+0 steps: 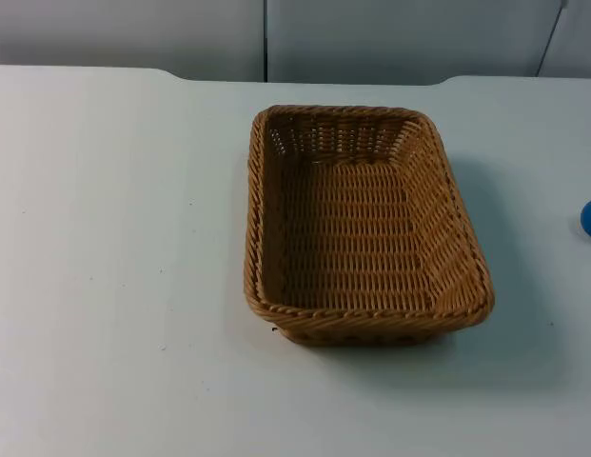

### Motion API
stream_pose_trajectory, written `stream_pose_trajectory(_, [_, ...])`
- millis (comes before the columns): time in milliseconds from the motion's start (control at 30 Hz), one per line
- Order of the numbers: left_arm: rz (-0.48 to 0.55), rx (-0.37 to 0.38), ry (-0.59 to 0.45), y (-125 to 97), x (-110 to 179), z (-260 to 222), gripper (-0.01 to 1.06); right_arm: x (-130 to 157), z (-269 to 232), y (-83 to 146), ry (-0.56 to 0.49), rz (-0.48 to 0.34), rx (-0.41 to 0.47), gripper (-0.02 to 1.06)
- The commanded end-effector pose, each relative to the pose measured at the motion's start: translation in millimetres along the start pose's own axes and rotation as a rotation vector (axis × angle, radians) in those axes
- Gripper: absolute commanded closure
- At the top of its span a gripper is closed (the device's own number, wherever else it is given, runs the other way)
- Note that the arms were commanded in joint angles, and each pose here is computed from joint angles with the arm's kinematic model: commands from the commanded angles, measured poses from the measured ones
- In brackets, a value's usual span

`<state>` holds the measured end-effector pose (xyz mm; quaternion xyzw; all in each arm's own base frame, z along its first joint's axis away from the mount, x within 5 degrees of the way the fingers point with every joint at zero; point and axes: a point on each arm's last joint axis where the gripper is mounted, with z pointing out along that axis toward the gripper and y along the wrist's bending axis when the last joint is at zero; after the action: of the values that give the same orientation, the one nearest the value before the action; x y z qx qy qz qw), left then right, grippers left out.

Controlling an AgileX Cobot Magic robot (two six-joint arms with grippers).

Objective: Pick up the basket with the left hand and place the ball into the basket with the right hand.

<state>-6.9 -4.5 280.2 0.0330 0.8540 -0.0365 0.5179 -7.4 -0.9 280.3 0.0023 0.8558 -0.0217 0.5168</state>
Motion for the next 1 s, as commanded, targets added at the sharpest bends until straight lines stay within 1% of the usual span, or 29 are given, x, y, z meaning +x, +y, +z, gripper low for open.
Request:
stream_pose_trajectory(0, [-0.014, 0.008, -0.029, -0.9, -2.7, -2.9, 0.10, 1.0, 1.2, -0.4, -0.004, 0.001, 0.013, 0.29])
stream_pose_trajectory(100, [-0.014, 0.013, -0.076, -1.8, -10.6, -11.5, 0.10, 1.0, 1.2, -0.4, -0.004, 0.001, 0.013, 0.29])
stream_pose_trajectory(200, [-0.015, 0.013, -0.074, -1.9, -16.2, -12.1, 0.10, 1.0, 1.2, -0.4, -0.004, 0.001, 0.013, 0.29])
stream_pose_trajectory(300, [-0.018, 0.014, -0.066, -1.9, -32.3, -9.3, 0.10, 1.0, 1.2, -0.4, -0.004, 0.001, 0.013, 0.29])
stream_pose_trajectory(333, [-0.018, 0.014, -0.066, -1.9, -32.3, -9.3, 0.10, 1.0, 1.2, -0.4, -0.004, 0.001, 0.013, 0.29])
stream_pose_trajectory(500, [-0.025, 0.013, -0.094, -1.4, -63.1, -0.2, 0.10, 1.0, 1.2, -0.4, -0.004, 0.001, 0.013, 0.29])
stream_pose_trajectory(533, [-0.025, 0.013, -0.094, -1.4, -63.1, -0.2, 0.10, 1.0, 1.2, -0.4, -0.004, 0.001, 0.013, 0.29])
stream_pose_trajectory(567, [-0.026, 0.013, -0.097, -1.2, -69.1, 1.9, 0.10, 1.0, 1.2, -0.4, -0.004, 0.001, 0.013, 0.29])
stream_pose_trajectory(700, [-0.032, 0.012, -0.055, -0.4, -92.4, 17.3, 0.10, 1.0, 1.2, -0.4, -0.004, 0.001, 0.013, 0.29])
stream_pose_trajectory(733, [-0.032, 0.012, -0.055, -0.4, -92.4, 17.3, 0.10, 1.0, 1.2, -0.4, -0.004, 0.001, 0.013, 0.29])
stream_pose_trajectory(867, [-0.048, 0.024, -0.018, -0.5, -113.7, 38.4, 0.10, 1.0, 1.2, -0.4, -0.004, 0.001, 0.013, 0.29])
stream_pose_trajectory(967, [-0.055, 0.025, 0.003, 0.0, -122.5, 51.4, 0.10, 1.0, 1.2, -0.4, -0.004, 0.001, 0.013, 0.29])
